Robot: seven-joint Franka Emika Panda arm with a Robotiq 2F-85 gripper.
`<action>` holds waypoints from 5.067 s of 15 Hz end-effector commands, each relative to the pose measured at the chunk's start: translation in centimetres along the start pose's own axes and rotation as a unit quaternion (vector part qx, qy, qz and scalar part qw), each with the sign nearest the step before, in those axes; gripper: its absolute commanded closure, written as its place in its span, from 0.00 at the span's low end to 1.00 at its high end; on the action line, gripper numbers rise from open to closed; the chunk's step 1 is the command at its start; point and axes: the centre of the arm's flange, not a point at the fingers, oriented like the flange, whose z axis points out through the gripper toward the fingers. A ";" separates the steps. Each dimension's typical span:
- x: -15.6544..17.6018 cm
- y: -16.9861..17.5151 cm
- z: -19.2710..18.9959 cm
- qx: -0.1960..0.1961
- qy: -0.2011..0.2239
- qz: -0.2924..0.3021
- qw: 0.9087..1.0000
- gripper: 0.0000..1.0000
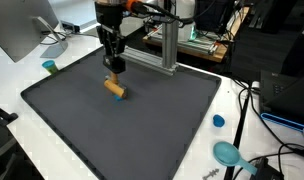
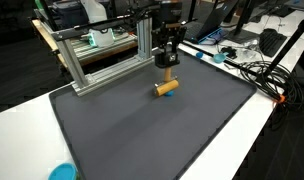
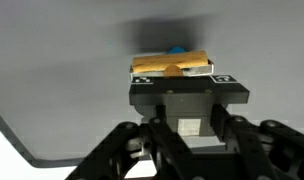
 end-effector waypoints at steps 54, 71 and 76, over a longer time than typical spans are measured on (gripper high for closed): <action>1.4 -0.3 -1.6 0.017 0.023 0.007 1.000 0.79; 0.7 -0.7 0.4 -0.002 -0.016 0.002 1.000 0.79; 0.2 -1.1 1.8 -0.017 -0.045 -0.002 0.999 0.79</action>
